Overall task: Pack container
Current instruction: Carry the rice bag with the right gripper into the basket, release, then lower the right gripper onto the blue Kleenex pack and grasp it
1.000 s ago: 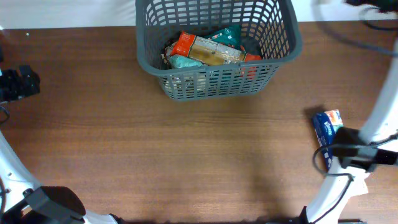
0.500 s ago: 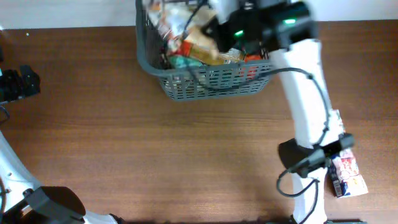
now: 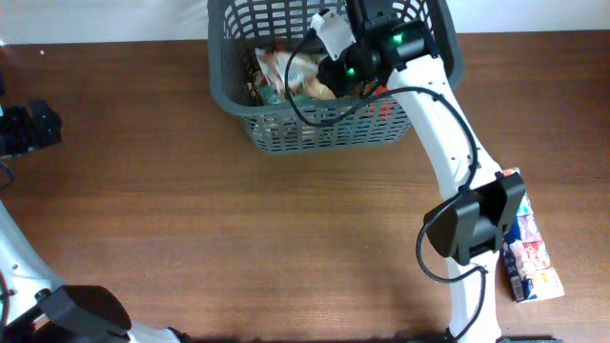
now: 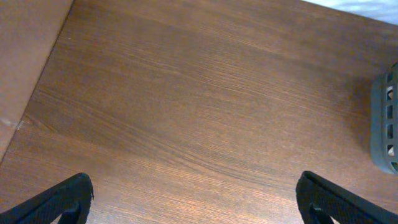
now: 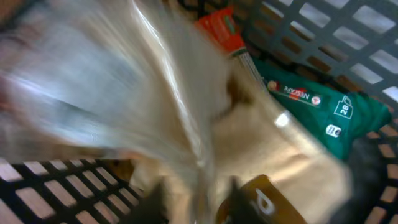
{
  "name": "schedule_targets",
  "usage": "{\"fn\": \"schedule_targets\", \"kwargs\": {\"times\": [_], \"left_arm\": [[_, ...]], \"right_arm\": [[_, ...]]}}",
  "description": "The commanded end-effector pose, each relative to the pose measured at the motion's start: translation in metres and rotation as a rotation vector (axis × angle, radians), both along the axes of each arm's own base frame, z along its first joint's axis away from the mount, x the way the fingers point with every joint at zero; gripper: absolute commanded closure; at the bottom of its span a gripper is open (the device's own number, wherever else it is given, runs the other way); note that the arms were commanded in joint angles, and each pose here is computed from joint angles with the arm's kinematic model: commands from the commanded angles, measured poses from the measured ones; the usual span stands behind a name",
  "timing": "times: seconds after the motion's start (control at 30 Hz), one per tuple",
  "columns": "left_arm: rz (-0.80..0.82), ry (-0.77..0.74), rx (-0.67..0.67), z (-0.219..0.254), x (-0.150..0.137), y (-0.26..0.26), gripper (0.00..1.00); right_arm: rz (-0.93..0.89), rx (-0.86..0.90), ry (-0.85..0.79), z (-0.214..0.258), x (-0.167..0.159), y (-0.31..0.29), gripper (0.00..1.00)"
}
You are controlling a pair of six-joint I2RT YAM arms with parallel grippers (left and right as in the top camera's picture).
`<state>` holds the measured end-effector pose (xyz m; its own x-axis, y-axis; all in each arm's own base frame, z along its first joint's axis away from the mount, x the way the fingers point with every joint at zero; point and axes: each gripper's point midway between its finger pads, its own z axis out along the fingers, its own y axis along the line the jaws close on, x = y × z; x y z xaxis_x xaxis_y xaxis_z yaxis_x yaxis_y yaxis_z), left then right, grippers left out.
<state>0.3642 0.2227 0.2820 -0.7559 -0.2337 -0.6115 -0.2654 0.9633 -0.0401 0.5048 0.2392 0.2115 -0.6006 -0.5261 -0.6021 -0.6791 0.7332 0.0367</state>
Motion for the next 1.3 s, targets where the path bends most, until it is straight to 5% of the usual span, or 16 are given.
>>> {"fn": "schedule_targets", "kwargs": {"times": [0.0,0.23,0.43,0.63,0.93,1.1,1.27], "left_arm": [[0.003,-0.006,-0.014,0.000,0.000,-0.001,0.01],[0.003,-0.006,-0.014,0.000,0.000,-0.001,0.01],[0.003,-0.006,-0.014,0.000,0.000,-0.001,0.01],[0.003,-0.006,-0.014,0.000,0.000,-0.001,0.01],[0.003,-0.006,-0.014,0.000,0.000,-0.001,0.01],[0.003,-0.006,-0.014,0.000,0.000,-0.001,0.01],[0.003,-0.006,-0.014,0.000,0.000,-0.001,0.01]], "right_arm": [[-0.011,0.098,-0.034,0.039,-0.007,0.011,0.44],[-0.021,0.167,-0.265,0.159,-0.029,-0.003,0.44],[-0.240,0.060,-0.512,0.259,-0.073,-0.074,0.39],[-0.375,0.070,-0.491,0.272,-0.096,-0.134,0.40],[-0.678,-0.020,-0.393,0.193,-0.139,-0.262,0.31],[-0.933,-0.222,-0.098,0.088,-0.187,-0.344,0.25],[-1.000,-0.187,0.151,-0.007,-0.207,-0.371,0.04]]}}
